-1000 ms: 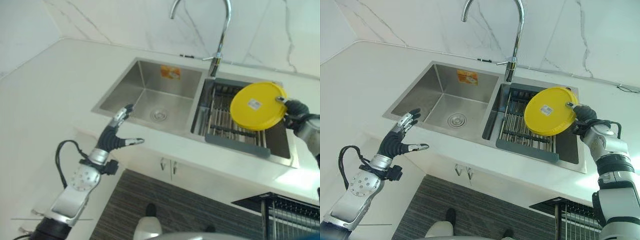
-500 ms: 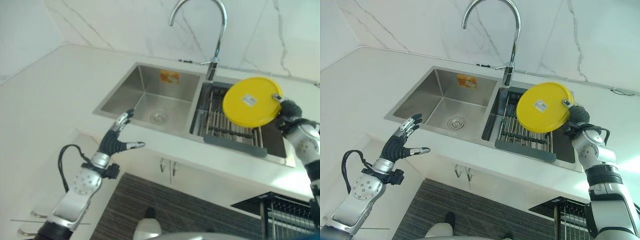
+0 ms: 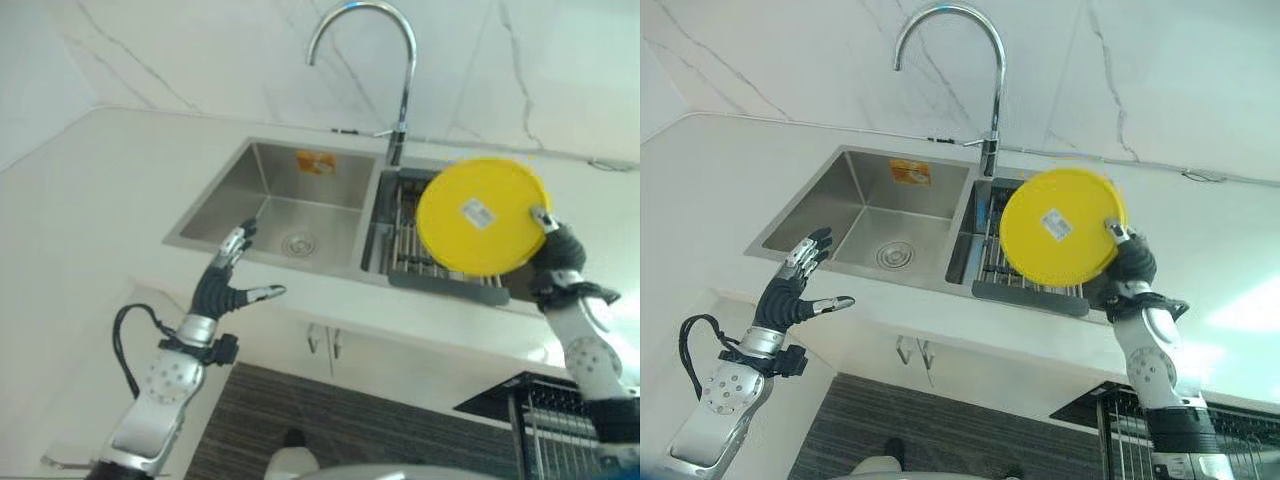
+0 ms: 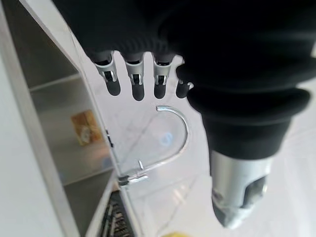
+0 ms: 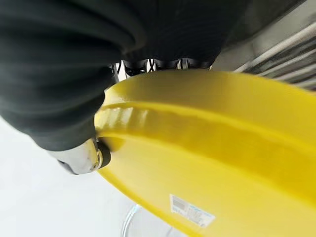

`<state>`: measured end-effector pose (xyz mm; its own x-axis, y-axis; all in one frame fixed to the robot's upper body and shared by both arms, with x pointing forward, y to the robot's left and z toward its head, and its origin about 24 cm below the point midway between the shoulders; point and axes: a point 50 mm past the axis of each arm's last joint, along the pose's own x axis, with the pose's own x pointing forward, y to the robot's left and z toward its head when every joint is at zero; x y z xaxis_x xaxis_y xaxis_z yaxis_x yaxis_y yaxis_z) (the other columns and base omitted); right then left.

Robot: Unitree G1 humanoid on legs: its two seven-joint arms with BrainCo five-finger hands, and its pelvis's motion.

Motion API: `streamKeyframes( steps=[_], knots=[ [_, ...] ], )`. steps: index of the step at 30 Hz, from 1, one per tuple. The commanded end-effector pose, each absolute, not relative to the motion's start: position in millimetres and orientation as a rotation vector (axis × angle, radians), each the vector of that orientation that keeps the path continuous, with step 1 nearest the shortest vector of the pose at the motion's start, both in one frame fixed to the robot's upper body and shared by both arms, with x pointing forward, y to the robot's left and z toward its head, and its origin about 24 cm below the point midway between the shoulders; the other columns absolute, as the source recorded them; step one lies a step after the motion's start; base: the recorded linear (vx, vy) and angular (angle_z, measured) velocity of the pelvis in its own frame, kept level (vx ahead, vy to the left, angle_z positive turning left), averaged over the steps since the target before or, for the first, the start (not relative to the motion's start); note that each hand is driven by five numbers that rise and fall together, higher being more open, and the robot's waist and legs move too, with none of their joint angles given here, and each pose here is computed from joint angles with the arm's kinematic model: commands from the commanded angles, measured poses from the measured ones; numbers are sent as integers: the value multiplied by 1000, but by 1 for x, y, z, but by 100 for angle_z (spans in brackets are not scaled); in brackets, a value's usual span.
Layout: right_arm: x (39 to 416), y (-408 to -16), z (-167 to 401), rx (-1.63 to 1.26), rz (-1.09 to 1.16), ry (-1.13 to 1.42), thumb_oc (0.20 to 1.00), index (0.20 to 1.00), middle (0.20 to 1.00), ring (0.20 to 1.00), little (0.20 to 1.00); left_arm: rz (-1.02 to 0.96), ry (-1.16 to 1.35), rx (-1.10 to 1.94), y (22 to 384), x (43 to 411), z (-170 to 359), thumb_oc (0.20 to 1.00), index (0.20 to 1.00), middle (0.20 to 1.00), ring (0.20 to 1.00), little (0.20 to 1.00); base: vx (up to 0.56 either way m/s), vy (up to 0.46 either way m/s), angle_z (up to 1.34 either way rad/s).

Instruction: Place the dishes in the dishwasher.

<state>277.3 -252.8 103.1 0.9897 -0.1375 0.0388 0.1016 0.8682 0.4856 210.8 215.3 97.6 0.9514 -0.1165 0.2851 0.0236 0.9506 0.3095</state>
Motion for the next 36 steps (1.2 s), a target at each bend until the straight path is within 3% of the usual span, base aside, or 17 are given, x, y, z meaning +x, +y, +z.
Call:
streamKeyframes(
  steps=[1,7,20,25,31,36],
  knots=[
    [278,-253,169,507,-44,-388,200,200,200,200,200,-68,-576,344,212,209,142,1000,1000,1000,1000,1000,-156,501,-92],
    [251,-262,152,588,-89,-420,200,200,200,200,200,-238,-674,412,192,215,159,1000,1000,1000,1000,1000,-163,318,-37],
    [243,-266,173,582,-34,-489,200,200,200,200,200,-206,-664,398,183,214,150,1000,1000,1000,1000,1000,-132,120,-68],
    [243,-265,179,611,-34,-518,200,200,200,200,200,-259,-683,427,181,218,159,1000,1000,1000,1000,1000,-170,-317,-30],
    [235,-252,176,606,11,-513,200,200,200,200,200,-327,-693,489,171,223,164,1000,1000,1000,1000,1000,-46,-735,-77],
    [224,-241,182,600,71,-538,200,200,200,200,200,-273,-682,532,178,219,164,1000,1000,1000,1000,1000,-23,-654,-12]
  ],
)
